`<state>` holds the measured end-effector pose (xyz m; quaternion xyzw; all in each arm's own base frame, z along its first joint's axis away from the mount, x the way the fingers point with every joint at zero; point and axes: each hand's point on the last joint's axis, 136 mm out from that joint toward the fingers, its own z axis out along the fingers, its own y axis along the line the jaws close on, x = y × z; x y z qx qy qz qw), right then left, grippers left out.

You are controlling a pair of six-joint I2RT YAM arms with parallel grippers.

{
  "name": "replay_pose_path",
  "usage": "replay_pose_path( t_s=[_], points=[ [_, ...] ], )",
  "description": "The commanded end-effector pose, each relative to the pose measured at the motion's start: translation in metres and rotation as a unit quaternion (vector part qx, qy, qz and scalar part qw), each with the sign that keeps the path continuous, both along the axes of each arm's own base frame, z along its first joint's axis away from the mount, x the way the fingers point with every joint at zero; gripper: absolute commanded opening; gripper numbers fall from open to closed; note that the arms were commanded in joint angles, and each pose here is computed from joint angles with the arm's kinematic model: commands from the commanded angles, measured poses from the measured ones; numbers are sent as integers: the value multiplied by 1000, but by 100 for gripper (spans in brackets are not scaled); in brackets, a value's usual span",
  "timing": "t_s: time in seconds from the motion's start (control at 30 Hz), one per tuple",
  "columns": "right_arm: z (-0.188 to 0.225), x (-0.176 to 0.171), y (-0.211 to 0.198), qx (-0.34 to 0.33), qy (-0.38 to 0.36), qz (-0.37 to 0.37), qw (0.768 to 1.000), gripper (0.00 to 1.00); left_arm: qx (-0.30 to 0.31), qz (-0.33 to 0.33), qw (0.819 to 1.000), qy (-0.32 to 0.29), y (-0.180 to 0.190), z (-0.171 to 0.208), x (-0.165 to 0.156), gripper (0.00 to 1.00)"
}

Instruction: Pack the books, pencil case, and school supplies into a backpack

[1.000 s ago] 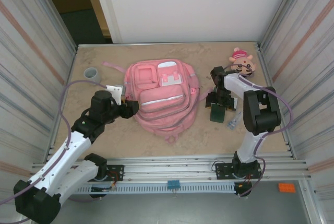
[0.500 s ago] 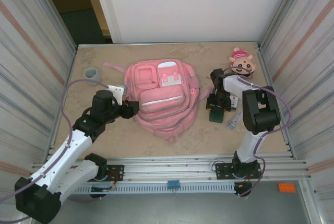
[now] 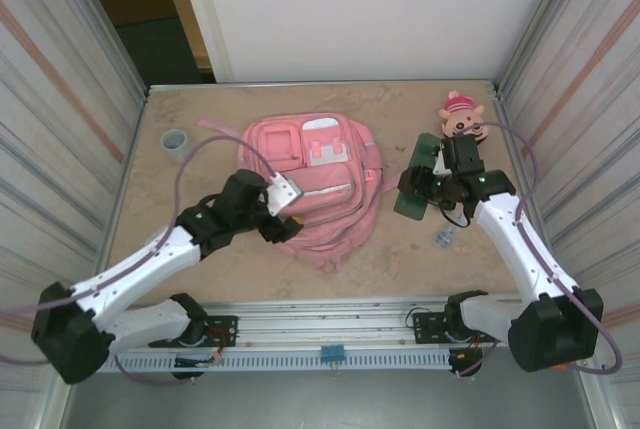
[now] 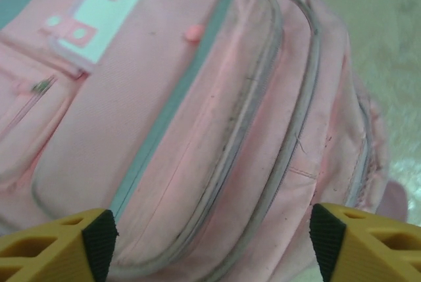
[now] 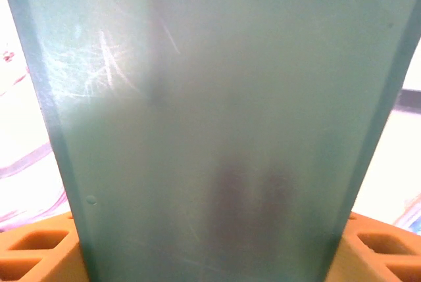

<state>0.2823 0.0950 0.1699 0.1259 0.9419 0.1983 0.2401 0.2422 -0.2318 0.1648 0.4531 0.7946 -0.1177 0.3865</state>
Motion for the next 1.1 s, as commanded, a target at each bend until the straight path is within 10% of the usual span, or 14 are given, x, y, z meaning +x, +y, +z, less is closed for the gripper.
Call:
replay_pose_path(
  t_s=[0.0,0.33,0.7,1.07],
  points=[
    [3,-4,9,48,2,-10,999,65,69,-36,995,-56,-7,-6,18,83],
    [0,-19,5,47,9,-15,999,65,141,-39,986,-79,-19,-40,57,85],
    [-4,-29,9,63,14,-8,998,63,28,-8,991,-134,-31,24,73,3],
    [17,-60,79,225,31,60,972,64,-113,14,987,-113,-48,106,63,0]
  ],
)
